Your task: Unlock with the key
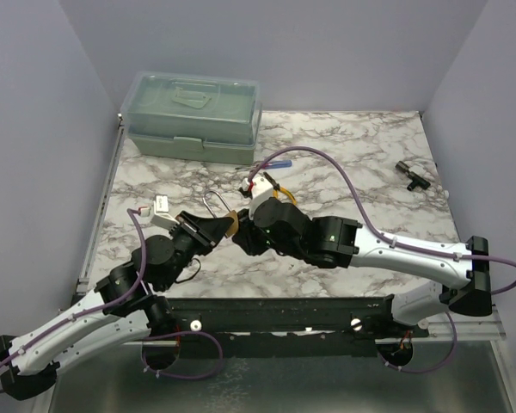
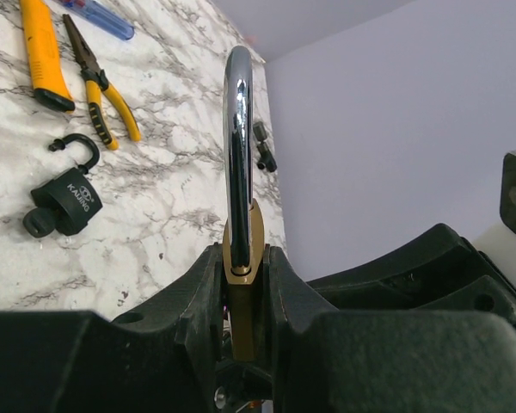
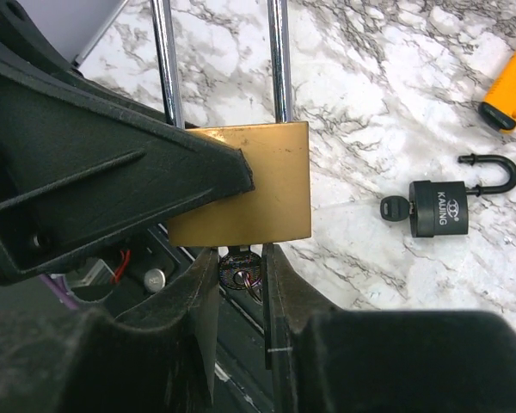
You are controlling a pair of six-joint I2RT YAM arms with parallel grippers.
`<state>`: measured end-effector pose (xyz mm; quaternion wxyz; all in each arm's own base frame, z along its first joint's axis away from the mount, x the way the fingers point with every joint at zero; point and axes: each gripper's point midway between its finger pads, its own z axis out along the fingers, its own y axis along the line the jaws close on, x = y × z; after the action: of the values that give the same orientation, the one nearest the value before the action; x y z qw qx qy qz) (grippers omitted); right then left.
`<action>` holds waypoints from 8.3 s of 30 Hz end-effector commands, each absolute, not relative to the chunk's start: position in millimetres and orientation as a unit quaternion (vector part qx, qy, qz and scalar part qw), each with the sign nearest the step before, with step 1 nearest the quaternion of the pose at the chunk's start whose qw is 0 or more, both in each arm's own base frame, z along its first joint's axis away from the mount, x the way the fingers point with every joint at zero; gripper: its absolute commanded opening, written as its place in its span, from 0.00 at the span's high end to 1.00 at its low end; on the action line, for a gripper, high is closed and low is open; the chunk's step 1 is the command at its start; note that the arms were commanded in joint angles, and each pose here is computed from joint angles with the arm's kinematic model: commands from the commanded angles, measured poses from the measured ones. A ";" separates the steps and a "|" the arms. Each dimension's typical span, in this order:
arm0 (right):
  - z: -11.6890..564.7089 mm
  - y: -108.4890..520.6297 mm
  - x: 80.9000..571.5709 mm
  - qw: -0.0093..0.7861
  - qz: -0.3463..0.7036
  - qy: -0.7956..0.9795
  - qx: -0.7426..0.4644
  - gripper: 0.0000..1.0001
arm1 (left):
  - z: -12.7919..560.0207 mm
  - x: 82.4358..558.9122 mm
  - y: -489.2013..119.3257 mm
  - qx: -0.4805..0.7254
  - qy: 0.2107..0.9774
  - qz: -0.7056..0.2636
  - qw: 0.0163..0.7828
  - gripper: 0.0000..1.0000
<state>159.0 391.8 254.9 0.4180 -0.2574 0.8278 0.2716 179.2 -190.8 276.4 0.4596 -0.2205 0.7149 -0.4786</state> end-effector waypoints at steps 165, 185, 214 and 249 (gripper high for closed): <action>344.8 356.1 101.7 0.369 0.611 0.652 -0.256 0.99 | 373.6 87.8 -209.6 0.026 0.604 -0.664 0.440 0.19; 374.2 331.0 61.4 0.323 0.654 0.621 -0.287 0.99 | 369.2 95.3 -183.2 -0.006 0.587 -0.646 0.488 0.13; 388.5 336.2 43.5 0.278 0.685 0.595 -0.314 0.99 | 385.9 95.3 -213.5 0.033 0.540 -0.684 0.488 0.01; 363.8 342.5 88.9 0.334 0.616 0.672 -0.240 0.99 | 381.0 72.2 -199.0 0.053 0.540 -0.700 0.465 0.04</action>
<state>75.2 342.1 336.4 0.2890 -0.2569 0.6877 0.6145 73.0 -198.7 387.1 0.4727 0.0537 0.5287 -0.7029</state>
